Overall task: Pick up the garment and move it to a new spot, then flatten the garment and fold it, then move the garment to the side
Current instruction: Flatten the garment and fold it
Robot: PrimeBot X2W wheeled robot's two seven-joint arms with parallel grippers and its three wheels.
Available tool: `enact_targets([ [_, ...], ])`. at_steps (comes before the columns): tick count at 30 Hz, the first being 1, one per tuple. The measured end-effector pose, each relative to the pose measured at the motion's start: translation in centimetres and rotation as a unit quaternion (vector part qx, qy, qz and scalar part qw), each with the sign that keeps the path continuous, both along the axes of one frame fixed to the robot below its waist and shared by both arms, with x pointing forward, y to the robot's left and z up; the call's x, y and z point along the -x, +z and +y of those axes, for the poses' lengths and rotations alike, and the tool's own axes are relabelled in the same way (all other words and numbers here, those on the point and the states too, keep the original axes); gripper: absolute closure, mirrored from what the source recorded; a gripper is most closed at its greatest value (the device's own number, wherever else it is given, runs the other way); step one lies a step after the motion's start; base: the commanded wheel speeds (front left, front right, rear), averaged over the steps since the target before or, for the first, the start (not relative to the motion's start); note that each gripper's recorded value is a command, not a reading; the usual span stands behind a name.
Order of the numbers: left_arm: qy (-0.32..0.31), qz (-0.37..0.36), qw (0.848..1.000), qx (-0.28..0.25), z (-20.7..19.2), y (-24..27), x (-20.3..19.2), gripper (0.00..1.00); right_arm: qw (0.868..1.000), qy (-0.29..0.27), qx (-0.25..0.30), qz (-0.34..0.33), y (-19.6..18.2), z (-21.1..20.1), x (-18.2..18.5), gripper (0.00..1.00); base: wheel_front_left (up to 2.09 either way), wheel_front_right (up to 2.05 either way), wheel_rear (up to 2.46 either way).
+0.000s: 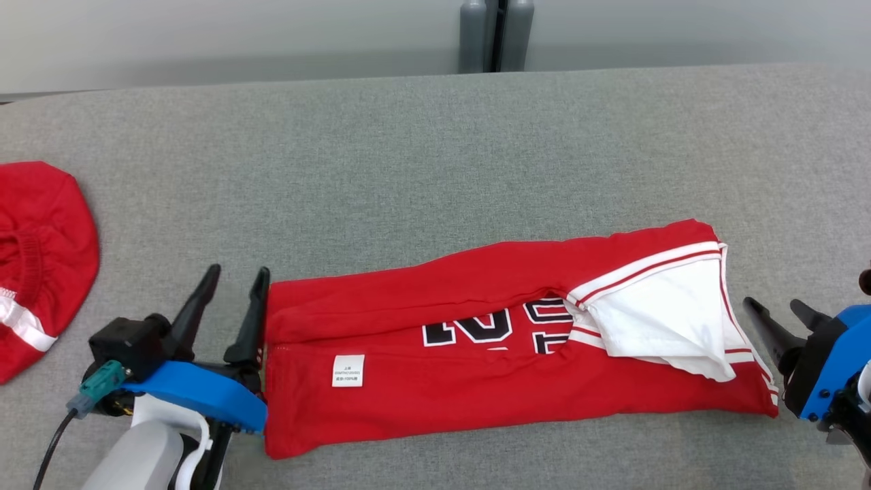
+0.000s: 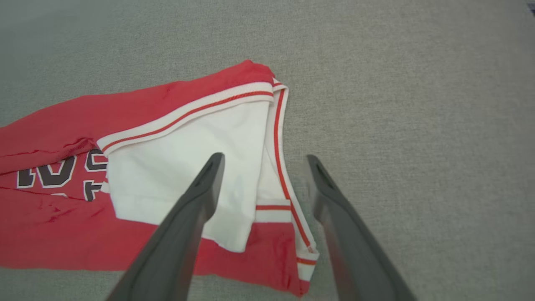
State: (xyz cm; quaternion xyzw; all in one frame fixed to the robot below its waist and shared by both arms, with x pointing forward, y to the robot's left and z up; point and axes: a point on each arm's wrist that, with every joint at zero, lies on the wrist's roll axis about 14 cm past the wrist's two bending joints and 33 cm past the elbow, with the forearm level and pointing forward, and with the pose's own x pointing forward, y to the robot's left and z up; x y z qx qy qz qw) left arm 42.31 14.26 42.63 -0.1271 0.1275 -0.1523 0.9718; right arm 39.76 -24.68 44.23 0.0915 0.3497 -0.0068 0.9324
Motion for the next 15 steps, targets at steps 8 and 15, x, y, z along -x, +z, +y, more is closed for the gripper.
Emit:
enact_targets([
  [8, 0.056, -0.041, 0.998, 0.005, 1.5, 2.3, -1.4, 0.00, 1.000, -0.027, 0.006, 0.011, -0.9, -0.1, -1.2, 0.00, 0.00, 0.00, 0.00],
  [15, 0.065, -0.058, 0.996, -0.003, 1.9, 3.0, -2.5, 0.00, 0.997, -0.045, -0.002, 0.060, -4.1, 0.3, -2.3, 0.00, 0.00, 0.00, 0.00],
])
